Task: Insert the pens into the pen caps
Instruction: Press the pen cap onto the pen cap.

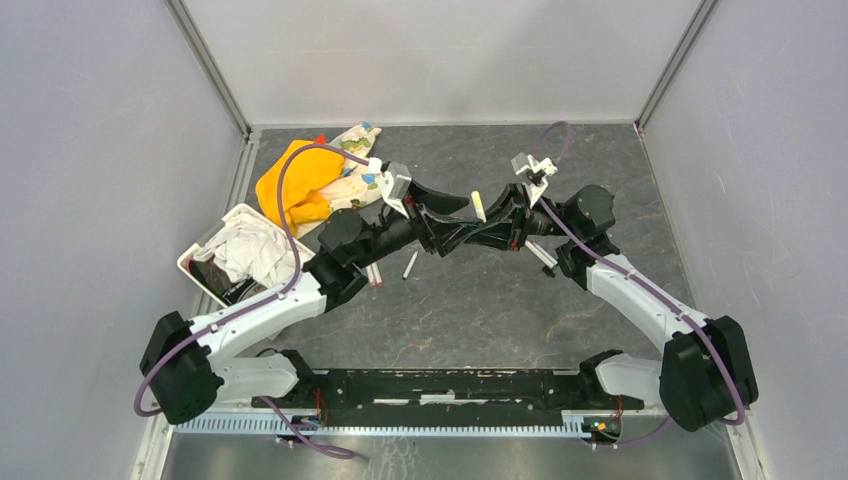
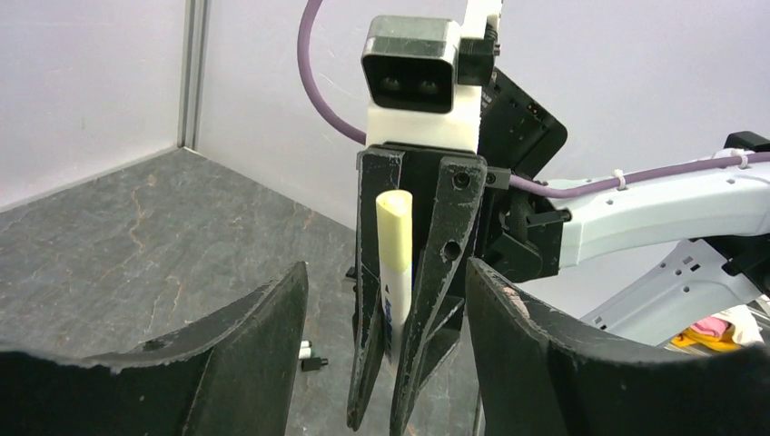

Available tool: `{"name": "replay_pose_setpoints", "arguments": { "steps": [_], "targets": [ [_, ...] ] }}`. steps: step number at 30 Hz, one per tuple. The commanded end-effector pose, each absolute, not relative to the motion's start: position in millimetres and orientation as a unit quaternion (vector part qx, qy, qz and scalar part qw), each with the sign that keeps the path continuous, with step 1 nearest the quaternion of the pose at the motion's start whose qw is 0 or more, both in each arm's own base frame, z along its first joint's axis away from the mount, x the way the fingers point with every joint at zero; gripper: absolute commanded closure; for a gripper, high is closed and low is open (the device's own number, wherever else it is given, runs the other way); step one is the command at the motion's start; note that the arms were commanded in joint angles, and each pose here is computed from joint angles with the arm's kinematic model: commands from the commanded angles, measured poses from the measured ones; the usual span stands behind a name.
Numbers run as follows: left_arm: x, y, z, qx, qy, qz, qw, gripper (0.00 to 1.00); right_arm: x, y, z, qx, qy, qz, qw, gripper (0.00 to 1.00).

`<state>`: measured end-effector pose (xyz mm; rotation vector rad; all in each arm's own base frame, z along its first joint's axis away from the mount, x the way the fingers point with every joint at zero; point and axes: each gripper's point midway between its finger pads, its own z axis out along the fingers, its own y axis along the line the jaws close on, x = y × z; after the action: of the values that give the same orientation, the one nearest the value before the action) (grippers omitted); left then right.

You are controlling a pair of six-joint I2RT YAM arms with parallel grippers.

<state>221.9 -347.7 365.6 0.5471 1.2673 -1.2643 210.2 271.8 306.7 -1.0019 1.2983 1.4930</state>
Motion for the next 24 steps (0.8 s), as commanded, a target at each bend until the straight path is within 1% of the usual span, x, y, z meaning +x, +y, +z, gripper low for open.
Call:
{"name": "replay_pose_setpoints", "arguments": {
  "steps": [1, 4, 6, 9, 10, 13, 15, 18, 21, 24],
  "targets": [
    [215.9, -345.0, 410.3, 0.23, 0.494, -0.572, 0.614, 0.32, 200.7, 272.0, 317.3, -0.429, 0.495, 0.599, 0.46, 1.0],
    [220.2, -348.7, 412.8, 0.228, 0.494, -0.573, 0.613, 0.37, 200.9, 271.9, 317.0, -0.428, 0.496, 0.6, 0.459, 1.0],
    [222.2, -350.9, 414.1, 0.227, 0.494, -0.575, 0.611, 0.45, 201.0, 272.2, 316.6, -0.428, 0.497, 0.599, 0.459, 1.0],
    [222.3, -353.1, 416.9, 0.229, 0.491, -0.58, 0.608, 0.47, 201.6, 272.1, 316.4, -0.427, 0.498, 0.599, 0.459, 1.0],
    [221.8, -353.9, 417.4, 0.231, 0.489, -0.582, 0.607, 0.5, 201.6, 272.4, 315.9, -0.427, 0.498, 0.599, 0.459, 1.0],
    [223.1, -355.1, 416.6, 0.232, 0.492, -0.582, 0.605, 0.62, 202.0, 272.5, 315.3, -0.427, 0.499, 0.599, 0.458, 1.0],
    [222.4, -356.3, 415.1, 0.236, 0.494, -0.583, 0.601, 0.72, 202.3, 272.5, 315.2, -0.426, 0.499, 0.599, 0.458, 1.0],
    [219.2, -359.0, 410.8, 0.251, 0.493, -0.584, 0.594, 0.97, 203.1, 272.9, 314.9, -0.424, 0.501, 0.599, 0.458, 1.0],
    [211.2, -363.9, 402.5, 0.277, 0.491, -0.59, 0.578, 0.98, 207.1, 273.1, 314.2, -0.416, 0.508, 0.599, 0.458, 1.0],
    [197.9, -373.6, 373.6, 0.311, 0.508, -0.603, 0.531, 0.98, 211.3, 271.0, 318.1, -0.411, 0.508, 0.598, 0.464, 1.0]
  ]
}}
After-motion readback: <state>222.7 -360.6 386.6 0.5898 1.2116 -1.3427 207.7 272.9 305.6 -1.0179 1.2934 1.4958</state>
